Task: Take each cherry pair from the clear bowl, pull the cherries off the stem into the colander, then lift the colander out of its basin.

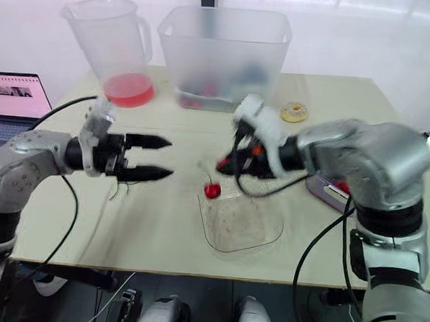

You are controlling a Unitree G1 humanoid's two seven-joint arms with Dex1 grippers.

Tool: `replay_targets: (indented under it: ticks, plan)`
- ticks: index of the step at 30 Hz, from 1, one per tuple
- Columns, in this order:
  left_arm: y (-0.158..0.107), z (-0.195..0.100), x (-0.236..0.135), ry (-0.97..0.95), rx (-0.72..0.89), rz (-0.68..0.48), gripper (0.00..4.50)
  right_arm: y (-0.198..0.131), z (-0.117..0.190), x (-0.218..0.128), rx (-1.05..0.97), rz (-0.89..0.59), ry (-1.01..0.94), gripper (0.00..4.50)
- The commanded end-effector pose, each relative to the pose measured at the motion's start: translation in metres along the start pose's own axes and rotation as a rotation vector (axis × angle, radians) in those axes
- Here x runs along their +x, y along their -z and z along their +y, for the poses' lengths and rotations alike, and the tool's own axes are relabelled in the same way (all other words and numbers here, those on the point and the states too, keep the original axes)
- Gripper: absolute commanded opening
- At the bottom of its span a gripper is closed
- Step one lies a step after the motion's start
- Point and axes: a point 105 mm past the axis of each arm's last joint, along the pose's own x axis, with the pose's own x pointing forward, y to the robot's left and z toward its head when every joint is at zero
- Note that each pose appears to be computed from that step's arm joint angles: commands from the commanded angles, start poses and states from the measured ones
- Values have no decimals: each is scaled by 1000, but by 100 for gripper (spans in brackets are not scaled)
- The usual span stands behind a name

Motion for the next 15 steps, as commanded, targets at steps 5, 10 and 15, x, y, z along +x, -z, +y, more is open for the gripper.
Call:
replay_targets:
  ticks: [5, 10, 15]
  plan:
    - [-60, 12, 14, -70, 3, -298, 450, -45, -33, -9, -127, -353, 254, 159]
    - [-70, 13, 35, -120, -31, -411, 450, -36, -47, -1, -248, -384, 424, 159]
    - [-71, 18, 46, -162, -36, -447, 450, -32, -46, 4, -185, -469, 433, 159]
